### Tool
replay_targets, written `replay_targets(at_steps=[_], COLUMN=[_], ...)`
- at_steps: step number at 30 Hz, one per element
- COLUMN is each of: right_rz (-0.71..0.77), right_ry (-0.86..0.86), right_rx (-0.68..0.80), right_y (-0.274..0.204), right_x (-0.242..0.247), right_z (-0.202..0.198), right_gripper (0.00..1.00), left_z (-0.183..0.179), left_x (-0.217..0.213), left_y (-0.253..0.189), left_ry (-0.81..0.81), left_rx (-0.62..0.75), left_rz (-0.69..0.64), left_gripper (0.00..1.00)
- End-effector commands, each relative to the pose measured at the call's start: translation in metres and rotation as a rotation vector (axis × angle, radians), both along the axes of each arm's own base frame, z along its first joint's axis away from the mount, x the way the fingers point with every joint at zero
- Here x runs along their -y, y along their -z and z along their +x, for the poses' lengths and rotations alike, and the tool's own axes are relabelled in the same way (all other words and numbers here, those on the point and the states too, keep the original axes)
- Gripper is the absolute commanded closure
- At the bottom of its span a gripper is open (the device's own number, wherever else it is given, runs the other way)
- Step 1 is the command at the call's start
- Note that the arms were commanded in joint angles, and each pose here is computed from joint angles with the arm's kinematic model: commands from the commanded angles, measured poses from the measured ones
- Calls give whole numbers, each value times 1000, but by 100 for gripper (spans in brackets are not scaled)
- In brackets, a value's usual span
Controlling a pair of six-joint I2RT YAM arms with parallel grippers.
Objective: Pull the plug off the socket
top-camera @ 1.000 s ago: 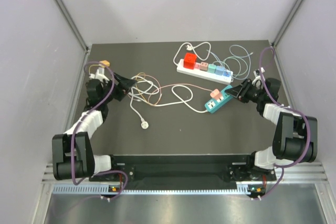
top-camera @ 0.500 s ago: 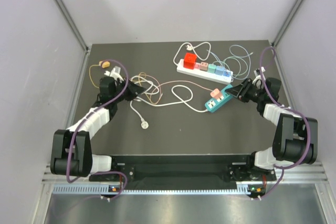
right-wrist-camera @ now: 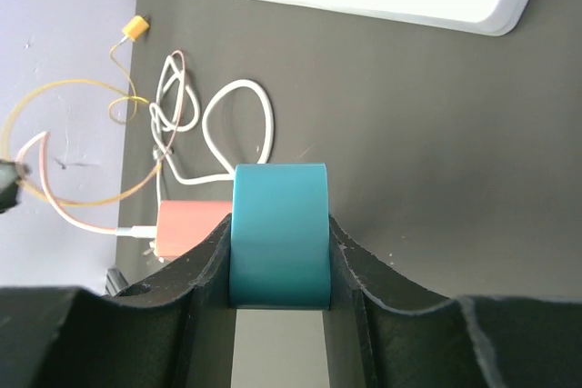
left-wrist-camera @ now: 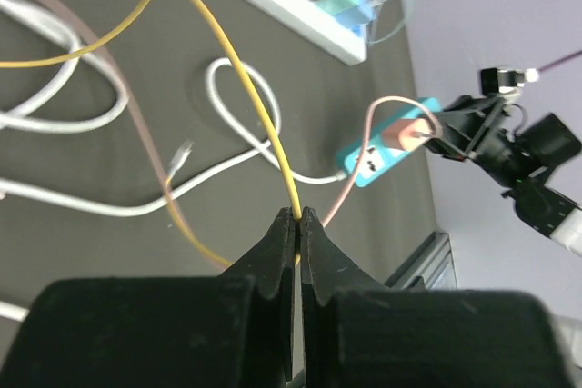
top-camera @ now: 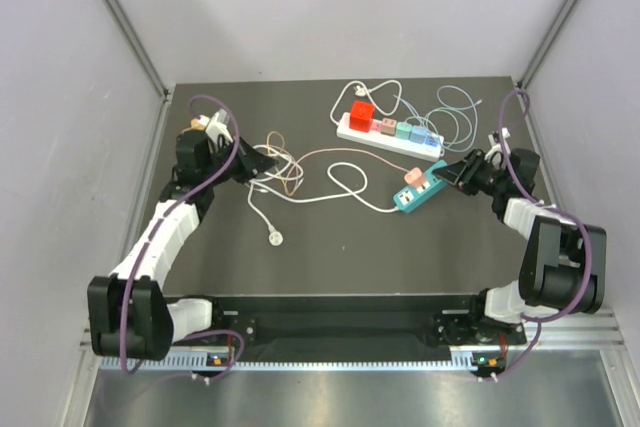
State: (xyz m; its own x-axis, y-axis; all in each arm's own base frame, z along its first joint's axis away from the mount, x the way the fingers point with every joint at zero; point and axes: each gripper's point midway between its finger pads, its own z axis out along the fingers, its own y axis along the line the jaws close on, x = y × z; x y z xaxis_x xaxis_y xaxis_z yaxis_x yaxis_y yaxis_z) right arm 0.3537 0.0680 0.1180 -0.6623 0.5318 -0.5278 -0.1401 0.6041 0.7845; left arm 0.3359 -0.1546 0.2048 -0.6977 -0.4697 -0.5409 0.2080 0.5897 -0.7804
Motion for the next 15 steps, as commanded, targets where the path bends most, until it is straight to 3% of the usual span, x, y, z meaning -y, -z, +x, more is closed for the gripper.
replay_targets(at_steps=[1, 7, 15], right_rz=[-32, -33, -45], right_ry=[22, 60, 83], right_rx=[114, 107, 97], right_y=[-25, -23, -18], right_x=[11, 21, 26], right_z=[8, 9, 10], right_gripper=[100, 100, 100], left_z=[-18, -37, -56], left_x=[0, -11, -3], left_y=[-47, -88, -118], left_ry=[77, 67, 193], left_rx=[92, 193, 199], left_rz=[9, -10, -200], left_gripper=[100, 100, 100])
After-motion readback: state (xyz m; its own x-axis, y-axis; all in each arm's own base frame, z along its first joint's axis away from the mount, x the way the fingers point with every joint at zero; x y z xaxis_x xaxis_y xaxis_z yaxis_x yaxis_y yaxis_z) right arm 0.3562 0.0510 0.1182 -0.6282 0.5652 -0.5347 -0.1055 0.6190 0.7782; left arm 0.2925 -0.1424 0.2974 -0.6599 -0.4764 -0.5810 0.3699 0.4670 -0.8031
